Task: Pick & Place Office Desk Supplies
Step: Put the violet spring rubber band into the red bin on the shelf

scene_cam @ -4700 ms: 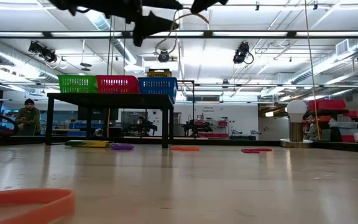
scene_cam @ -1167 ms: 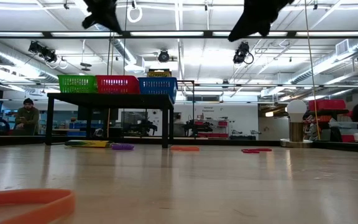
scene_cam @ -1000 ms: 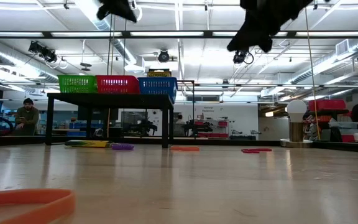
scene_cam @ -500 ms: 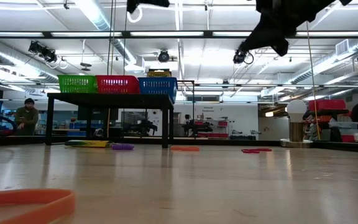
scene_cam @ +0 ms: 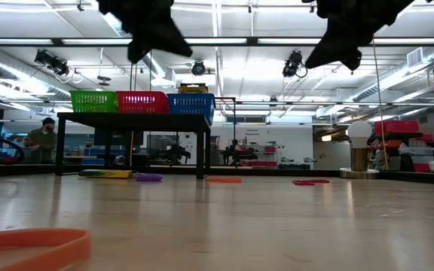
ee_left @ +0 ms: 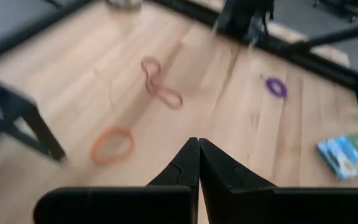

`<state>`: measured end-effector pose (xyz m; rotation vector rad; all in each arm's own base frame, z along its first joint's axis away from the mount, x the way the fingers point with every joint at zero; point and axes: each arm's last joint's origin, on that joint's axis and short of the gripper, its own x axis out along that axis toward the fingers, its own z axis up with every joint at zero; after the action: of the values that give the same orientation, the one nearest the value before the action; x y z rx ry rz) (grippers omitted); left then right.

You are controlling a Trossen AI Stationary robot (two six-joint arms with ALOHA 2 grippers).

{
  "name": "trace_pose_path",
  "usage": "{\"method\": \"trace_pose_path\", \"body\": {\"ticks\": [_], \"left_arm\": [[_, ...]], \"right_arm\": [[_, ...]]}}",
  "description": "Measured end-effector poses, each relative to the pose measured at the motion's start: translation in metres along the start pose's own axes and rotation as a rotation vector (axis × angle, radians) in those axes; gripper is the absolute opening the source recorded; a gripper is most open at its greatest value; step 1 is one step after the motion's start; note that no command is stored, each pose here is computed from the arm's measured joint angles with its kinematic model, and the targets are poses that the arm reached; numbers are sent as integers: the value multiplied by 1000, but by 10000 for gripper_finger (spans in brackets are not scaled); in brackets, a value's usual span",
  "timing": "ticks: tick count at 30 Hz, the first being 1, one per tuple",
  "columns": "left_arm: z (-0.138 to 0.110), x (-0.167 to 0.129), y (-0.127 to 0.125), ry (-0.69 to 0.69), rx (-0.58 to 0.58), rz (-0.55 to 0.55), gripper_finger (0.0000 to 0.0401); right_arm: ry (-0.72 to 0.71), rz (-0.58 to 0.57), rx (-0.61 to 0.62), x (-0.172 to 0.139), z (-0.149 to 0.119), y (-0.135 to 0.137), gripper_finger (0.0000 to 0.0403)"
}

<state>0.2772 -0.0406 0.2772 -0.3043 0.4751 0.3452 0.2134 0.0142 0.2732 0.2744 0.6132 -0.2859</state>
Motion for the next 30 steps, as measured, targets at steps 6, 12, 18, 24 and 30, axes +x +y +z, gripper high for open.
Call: {"method": "trace_pose_path", "body": {"ticks": [6,12,18,24,30], "left_arm": [[-33,2,-3,56,32,-17,7],[-55,7,3,97,44,-20,7],[-73,15,13,152,75,20,8],[-83,36,23,203,39,119,30],[-105,60,37,308,-98,249,69]], "right_arm": [[33,-53,111,-4,-15,15,4],[103,-90,214,9,-35,38,4],[83,-77,349,40,-43,59,13],[13,-72,263,75,-37,59,18],[51,-43,202,88,-31,46,19]]}}
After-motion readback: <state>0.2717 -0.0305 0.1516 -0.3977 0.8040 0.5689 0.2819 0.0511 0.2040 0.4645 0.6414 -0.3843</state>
